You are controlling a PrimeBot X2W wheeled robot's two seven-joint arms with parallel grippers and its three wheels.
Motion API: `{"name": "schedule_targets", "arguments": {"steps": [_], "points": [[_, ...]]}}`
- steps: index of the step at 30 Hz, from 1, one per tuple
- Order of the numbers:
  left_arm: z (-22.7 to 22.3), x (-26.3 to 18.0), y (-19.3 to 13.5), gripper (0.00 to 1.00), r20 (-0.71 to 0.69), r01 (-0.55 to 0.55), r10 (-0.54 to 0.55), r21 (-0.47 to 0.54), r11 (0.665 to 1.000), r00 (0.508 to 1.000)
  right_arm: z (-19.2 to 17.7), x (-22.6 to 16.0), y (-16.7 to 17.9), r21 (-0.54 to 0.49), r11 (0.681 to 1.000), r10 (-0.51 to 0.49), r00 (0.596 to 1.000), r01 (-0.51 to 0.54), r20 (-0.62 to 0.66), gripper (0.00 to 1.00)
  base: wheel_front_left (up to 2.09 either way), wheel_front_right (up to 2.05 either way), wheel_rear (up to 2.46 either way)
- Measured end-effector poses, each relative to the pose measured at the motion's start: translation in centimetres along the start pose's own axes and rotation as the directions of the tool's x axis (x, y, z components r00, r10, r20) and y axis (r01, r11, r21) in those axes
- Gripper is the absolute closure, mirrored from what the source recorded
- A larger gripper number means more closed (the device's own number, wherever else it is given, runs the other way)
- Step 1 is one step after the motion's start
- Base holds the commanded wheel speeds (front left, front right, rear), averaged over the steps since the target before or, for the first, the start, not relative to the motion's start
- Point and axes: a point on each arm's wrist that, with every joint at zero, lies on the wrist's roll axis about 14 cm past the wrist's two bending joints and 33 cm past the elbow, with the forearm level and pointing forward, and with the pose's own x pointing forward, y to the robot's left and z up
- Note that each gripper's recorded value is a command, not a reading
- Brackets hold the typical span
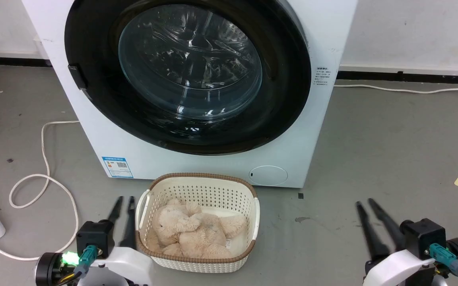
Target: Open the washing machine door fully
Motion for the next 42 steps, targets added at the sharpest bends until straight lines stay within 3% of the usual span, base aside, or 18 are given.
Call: {"name": "schedule_targets", "arguments": {"steps": [21, 36, 38, 42], "points": [[-0.9, 0.5, -0.8, 0.00, -0.010, 0.014, -0.014, -0.001, 1.000, 1.000, -0.6, 0.7, -0.2, 0.026, 1.000, 0.001, 1.000, -0.001, 0.002, 0.00, 0.00, 0.00, 0.00], [-1.5, 2.2, -1.0, 0.00, -0.003, 0.002, -0.002, -0.006, 1.000, 1.000, 1.6, 5.1, -1.1, 0.036, 0.999, 0.025, 0.997, -0.027, 0.067, 0.00, 0.00, 0.00, 0.00], [-1.8, 2.3, -1.0, 0.00, -0.010, 0.000, 0.000, -0.007, 1.000, 1.000, 2.0, 5.8, -1.2, 0.044, 0.999, 0.029, 0.997, -0.033, 0.077, 1.00, 0.00, 0.00, 0.00], [-1.9, 2.8, -0.9, 0.00, -0.007, -0.006, 0.006, -0.007, 1.000, 1.000, 2.9, 7.5, -1.5, 0.069, 0.997, 0.035, 0.995, -0.042, 0.099, 1.00, 0.00, 0.00, 0.00]]}}
